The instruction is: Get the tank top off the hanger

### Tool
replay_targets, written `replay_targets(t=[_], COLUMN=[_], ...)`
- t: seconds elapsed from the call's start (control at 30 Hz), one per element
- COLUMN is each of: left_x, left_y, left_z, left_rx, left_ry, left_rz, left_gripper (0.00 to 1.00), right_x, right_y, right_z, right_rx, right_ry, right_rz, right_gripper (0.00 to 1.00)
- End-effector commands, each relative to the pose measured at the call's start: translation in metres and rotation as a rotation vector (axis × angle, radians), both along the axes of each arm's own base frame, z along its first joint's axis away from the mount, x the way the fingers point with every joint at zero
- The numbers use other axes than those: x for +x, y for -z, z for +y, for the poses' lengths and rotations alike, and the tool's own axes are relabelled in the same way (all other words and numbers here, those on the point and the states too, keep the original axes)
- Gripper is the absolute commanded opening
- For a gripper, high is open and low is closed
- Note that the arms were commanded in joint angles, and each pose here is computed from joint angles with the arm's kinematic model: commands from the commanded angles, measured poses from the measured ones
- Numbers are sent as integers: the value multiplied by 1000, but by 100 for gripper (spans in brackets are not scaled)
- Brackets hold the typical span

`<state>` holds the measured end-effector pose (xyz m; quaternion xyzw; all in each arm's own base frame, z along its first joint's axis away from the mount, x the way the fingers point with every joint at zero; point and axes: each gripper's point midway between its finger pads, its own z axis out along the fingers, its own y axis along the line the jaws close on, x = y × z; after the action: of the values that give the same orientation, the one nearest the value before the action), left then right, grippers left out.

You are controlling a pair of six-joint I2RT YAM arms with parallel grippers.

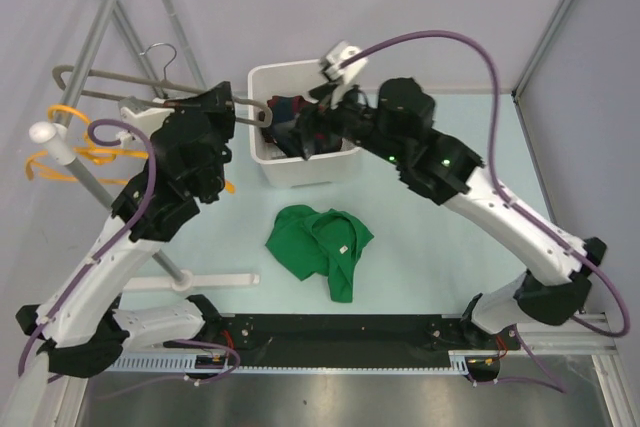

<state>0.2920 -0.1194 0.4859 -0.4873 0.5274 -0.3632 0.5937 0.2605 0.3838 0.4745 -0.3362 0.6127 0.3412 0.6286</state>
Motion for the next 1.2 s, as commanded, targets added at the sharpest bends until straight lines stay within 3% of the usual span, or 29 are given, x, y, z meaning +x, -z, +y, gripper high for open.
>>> replay_targets(t=[0.0, 0.53, 1.17], left_x=[11, 42, 67], left_y=[-29, -47, -36], left_z=[19, 77, 113], left_rx=[-93, -353, -482], left_ry=[-74, -233, -339], left_rz=[-65, -170, -191], left_gripper=[0, 0, 0], right_x=[6, -6, -10], right_y=[-43, -17, -2], right_z=[-67, -101, -113], right_rx=[135, 79, 39], right_ry=[171, 211, 234], right_rz=[-33, 0, 0], right_gripper=[100, 100, 100])
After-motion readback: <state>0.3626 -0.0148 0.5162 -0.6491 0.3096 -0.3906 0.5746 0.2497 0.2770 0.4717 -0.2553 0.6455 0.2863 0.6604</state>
